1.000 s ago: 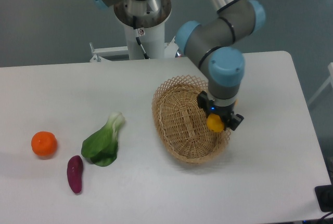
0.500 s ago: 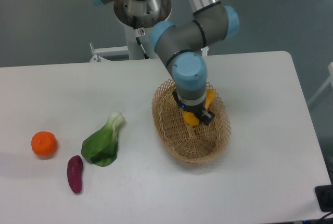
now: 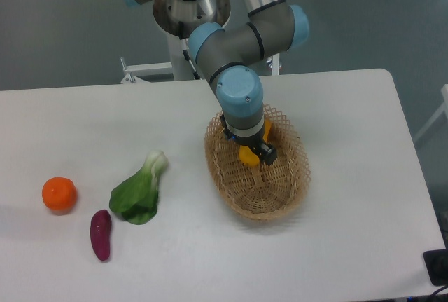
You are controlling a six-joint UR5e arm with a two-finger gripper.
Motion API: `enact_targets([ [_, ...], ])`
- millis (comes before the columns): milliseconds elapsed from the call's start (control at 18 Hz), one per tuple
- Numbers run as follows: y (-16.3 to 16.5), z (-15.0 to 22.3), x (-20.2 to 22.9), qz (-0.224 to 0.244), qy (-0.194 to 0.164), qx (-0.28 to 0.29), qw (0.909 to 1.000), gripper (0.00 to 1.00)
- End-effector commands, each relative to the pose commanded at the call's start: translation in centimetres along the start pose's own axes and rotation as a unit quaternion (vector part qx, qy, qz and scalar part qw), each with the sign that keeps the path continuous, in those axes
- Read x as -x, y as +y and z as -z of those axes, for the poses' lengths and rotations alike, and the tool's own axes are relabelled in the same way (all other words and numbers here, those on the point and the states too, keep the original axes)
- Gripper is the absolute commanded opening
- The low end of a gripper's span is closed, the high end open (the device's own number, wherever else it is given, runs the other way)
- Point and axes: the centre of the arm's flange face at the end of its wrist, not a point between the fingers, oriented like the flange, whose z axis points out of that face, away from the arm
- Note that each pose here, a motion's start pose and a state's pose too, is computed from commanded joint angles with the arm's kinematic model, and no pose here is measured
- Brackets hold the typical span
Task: Place the mango in the basket
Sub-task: 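Carry the held yellow mango over the wicker basket and lower it, then open the gripper to release the mango into the basket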
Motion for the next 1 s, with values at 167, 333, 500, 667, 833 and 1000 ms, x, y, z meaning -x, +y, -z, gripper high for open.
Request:
enact_targets([
  [167, 0.4, 0.4, 0.3, 0.007, -0.004, -0.006, 1.0000, 1.00],
  [333, 0.6, 1.0, 1.2, 0.033, -0.015, -0.031, 0.9989, 1.00],
  [500, 1.1, 1.1, 1.9, 0.042, -0.026, -0.034, 0.9982, 1.00],
  [667, 2.4, 1.1, 2.6, 0.073, -0.028, -0.036, 0.9963, 1.00],
  [833, 3.4, 3.0, 4.6, 0.088, -0.045, -0.051, 0.9938, 1.00],
  [1000, 3.5, 4.4, 6.1, 0.089, -0.057, -0.055, 0.9929, 1.00],
])
